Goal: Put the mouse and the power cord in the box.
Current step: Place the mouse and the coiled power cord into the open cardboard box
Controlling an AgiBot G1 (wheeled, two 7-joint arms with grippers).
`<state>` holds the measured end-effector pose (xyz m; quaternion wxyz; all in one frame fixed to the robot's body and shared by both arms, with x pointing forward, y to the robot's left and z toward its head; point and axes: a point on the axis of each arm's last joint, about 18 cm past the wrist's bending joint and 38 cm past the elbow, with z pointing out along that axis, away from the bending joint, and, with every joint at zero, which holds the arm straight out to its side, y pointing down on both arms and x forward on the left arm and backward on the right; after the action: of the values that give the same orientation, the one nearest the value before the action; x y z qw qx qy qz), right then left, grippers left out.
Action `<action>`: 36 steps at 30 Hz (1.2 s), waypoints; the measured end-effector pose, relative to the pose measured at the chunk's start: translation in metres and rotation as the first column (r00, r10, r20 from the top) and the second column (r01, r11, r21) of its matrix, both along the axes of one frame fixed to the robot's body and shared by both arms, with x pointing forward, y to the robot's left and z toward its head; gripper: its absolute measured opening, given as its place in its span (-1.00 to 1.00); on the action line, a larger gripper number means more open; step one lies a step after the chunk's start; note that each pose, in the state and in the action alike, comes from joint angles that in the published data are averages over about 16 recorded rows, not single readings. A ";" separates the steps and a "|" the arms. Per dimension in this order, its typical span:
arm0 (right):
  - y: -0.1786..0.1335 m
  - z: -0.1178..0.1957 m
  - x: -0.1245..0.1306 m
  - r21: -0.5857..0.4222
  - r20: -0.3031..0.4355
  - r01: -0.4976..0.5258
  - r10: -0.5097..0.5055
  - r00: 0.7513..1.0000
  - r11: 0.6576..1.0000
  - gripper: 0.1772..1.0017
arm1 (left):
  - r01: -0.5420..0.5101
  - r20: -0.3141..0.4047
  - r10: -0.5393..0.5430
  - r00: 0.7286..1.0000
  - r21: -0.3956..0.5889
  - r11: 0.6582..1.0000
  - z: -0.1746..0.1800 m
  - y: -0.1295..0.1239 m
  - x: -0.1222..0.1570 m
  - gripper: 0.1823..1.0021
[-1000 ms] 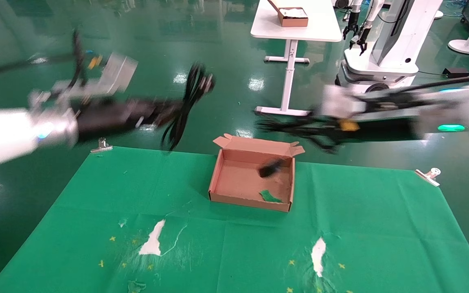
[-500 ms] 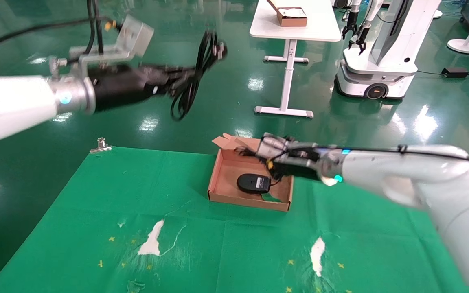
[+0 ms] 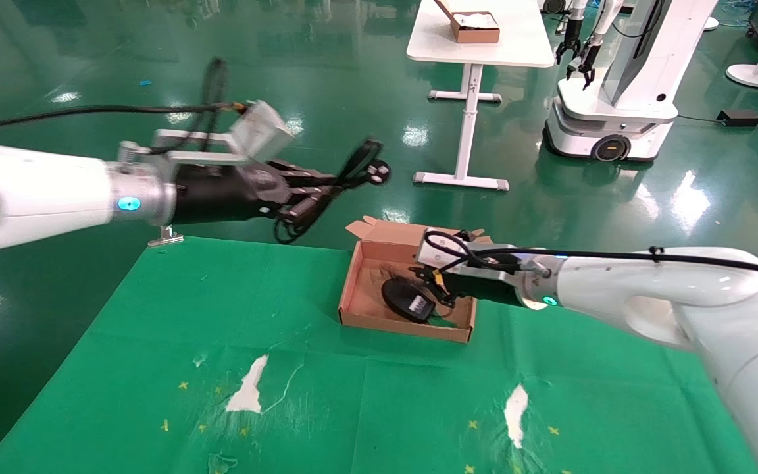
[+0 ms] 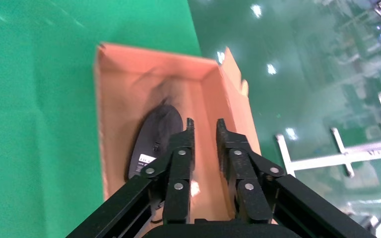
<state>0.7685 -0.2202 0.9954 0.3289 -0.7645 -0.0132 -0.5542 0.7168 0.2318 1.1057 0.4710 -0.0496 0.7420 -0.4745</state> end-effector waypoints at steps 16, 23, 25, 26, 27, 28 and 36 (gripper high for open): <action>-0.115 0.117 -0.040 -0.165 0.207 0.140 -0.105 0.973 0.976 -0.20 | 0.055 0.034 -0.063 0.997 0.201 0.978 -0.064 -0.089 0.020 -0.81; -0.135 0.135 -0.059 -0.185 0.219 0.136 -0.094 0.971 0.973 0.19 | 0.044 0.001 -0.045 0.999 0.182 0.982 -0.083 -0.098 0.023 -0.80; -0.136 0.136 -0.060 -0.186 0.218 0.135 -0.093 0.971 0.973 0.31 | 0.041 -0.002 -0.041 0.999 0.178 0.983 -0.084 -0.099 0.024 -0.79; -0.136 0.136 -0.060 -0.187 0.218 0.135 -0.093 0.971 0.973 0.37 | 0.041 -0.002 -0.041 0.999 0.177 0.983 -0.084 -0.099 0.024 -0.79; -0.136 0.136 -0.060 -0.187 0.218 0.135 -0.093 0.972 0.973 0.43 | 0.040 -0.003 -0.040 0.999 0.176 0.984 -0.084 -0.099 0.024 -0.78; -0.136 0.135 -0.060 -0.187 0.216 0.133 -0.091 0.972 0.973 0.47 | 0.040 -0.001 -0.040 0.999 0.176 0.984 -0.084 -0.098 0.024 -0.77; -0.130 0.129 -0.057 -0.168 0.208 0.115 -0.079 0.975 0.979 0.78 | 0.058 -0.008 -0.058 0.998 0.153 0.987 -0.084 -0.092 0.020 -0.62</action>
<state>0.7115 -0.3505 1.1241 0.2283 -0.7312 -0.0585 -0.6402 0.7370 0.1397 1.0221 0.4580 0.0072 0.7783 -0.4296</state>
